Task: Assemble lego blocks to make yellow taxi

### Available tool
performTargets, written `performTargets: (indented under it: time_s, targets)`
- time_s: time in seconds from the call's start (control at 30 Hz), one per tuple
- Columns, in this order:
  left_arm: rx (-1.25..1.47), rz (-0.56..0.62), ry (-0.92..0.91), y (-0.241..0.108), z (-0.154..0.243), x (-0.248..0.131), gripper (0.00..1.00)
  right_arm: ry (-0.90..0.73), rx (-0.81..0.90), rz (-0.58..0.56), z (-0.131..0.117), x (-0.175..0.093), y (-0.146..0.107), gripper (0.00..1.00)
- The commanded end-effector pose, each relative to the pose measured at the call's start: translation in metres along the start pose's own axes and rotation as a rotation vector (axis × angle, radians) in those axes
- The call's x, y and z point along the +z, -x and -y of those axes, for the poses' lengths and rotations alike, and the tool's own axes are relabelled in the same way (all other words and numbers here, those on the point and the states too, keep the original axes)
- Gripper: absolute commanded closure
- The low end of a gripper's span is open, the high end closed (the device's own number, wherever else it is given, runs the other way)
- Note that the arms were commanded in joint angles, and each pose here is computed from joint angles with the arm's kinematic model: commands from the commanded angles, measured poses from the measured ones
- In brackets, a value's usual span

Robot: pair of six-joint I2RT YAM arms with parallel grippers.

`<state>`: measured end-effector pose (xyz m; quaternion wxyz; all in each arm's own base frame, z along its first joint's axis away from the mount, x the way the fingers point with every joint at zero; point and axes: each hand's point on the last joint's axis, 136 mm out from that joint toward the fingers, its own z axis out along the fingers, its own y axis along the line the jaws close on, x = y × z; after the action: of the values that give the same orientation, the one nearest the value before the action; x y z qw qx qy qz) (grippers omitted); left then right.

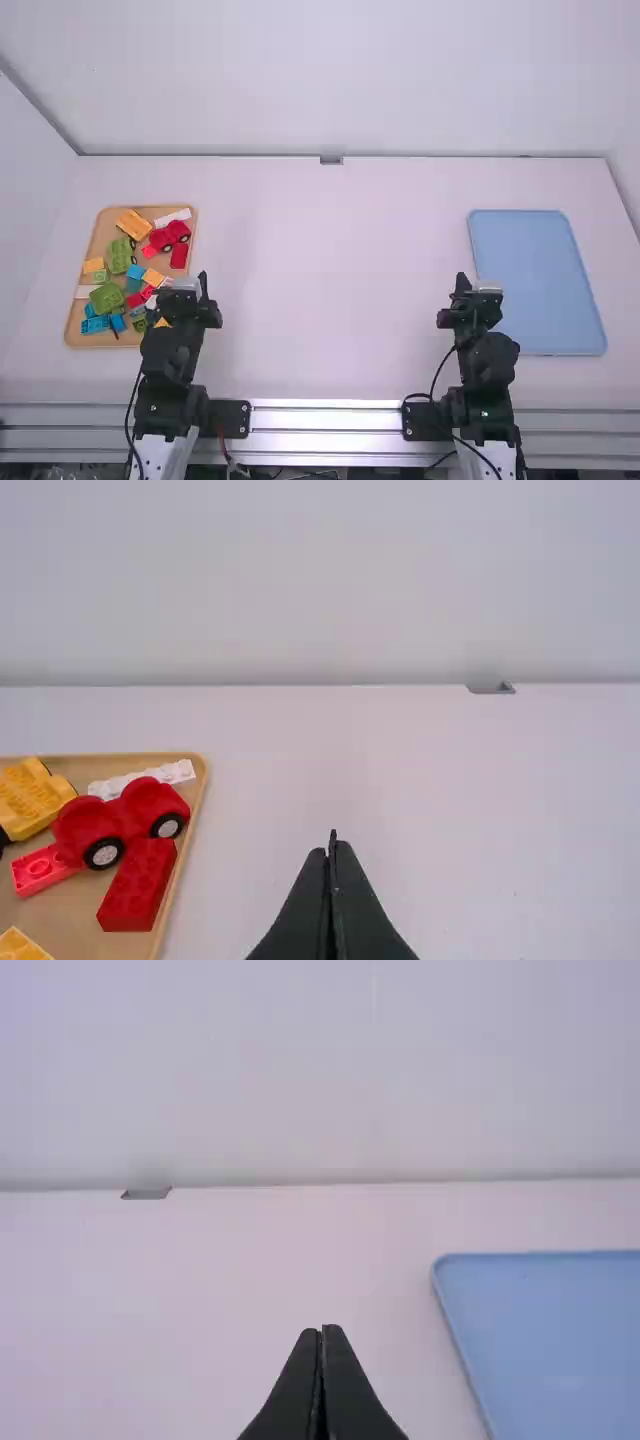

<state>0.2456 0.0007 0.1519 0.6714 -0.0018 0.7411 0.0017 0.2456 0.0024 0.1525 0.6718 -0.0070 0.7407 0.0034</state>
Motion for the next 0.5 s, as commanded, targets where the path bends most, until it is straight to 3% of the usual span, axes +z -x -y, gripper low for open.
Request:
performTargets:
  time_s: [0.0,0.47]
  targets:
    - [0.0,0.0,0.0,0.0,0.0,0.0,1.0,0.003,0.003,0.0,-0.001,0.0,0.0,1.0]
    - [-0.002,-0.012,0.042,0.015,-0.007,0.001,0.92,0.054,-0.04,-0.035,-0.009,0.0,0.02,0.91]
